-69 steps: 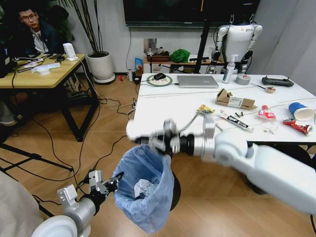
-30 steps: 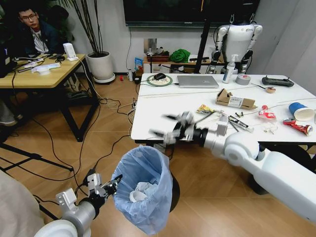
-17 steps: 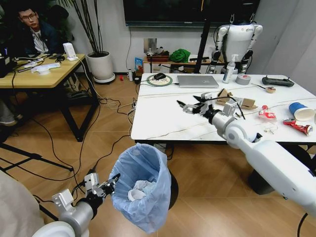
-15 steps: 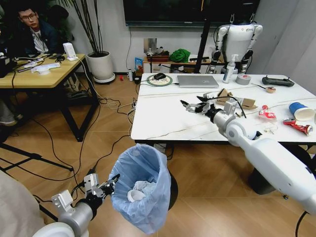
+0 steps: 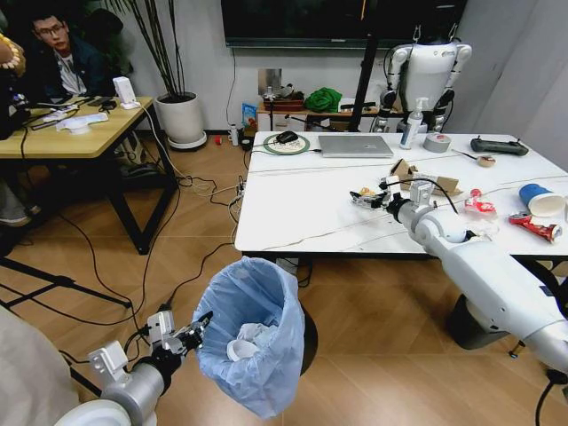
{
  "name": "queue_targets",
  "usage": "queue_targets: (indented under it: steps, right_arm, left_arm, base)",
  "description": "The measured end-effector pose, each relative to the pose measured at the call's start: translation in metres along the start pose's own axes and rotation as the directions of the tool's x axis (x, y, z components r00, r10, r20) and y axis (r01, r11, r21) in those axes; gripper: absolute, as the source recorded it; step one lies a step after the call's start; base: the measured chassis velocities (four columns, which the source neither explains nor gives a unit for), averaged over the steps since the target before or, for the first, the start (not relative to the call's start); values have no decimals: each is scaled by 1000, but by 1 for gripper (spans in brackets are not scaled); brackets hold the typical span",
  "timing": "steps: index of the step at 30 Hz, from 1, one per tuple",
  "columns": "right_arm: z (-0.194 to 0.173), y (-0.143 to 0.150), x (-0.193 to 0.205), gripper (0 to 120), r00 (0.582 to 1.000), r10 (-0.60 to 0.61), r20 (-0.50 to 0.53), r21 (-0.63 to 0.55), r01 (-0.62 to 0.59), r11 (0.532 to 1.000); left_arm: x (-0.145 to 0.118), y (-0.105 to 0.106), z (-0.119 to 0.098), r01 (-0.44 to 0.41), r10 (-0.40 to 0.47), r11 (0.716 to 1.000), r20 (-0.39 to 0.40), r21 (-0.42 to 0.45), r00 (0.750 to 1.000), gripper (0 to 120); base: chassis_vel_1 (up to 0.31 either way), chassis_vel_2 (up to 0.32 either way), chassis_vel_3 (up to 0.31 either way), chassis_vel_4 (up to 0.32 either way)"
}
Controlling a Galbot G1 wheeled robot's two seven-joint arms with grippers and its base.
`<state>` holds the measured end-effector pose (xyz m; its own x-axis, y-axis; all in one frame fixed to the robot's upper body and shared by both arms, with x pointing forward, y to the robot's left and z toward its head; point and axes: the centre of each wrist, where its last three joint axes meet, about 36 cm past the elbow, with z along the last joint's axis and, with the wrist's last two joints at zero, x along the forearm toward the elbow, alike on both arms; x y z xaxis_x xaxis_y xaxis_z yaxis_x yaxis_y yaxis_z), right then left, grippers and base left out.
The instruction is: Pick up the trash bin and place the trash from the table into it.
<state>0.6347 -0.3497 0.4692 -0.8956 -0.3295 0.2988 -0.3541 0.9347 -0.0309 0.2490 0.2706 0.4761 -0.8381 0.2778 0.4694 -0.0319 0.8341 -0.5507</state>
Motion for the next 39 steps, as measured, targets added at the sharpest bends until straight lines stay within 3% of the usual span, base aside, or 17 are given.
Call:
queue_targets:
  steps: [9, 36, 39]
  right_arm:
    - [8, -7, -9, 99, 999, -13, -38, -14, 13, 1000]
    - [14, -10, -11, 2, 998, -39, -58, -25, 38, 999]
    - [15, -11, -11, 0, 997, -42, -58, -25, 40, 999]
  left_arm:
    - [-1, 1, 0, 1, -1, 1000, 0, 2, 1000, 0]
    - [-1, 2, 0, 5, -5, 1000, 1, 6, 1000, 0]
    - [-1, 2, 1, 5, -5, 1000, 1, 6, 1000, 0]
  base:
    - [0, 0, 0, 0]
    - [0, 0, 0, 0]
    - [0, 0, 0, 0]
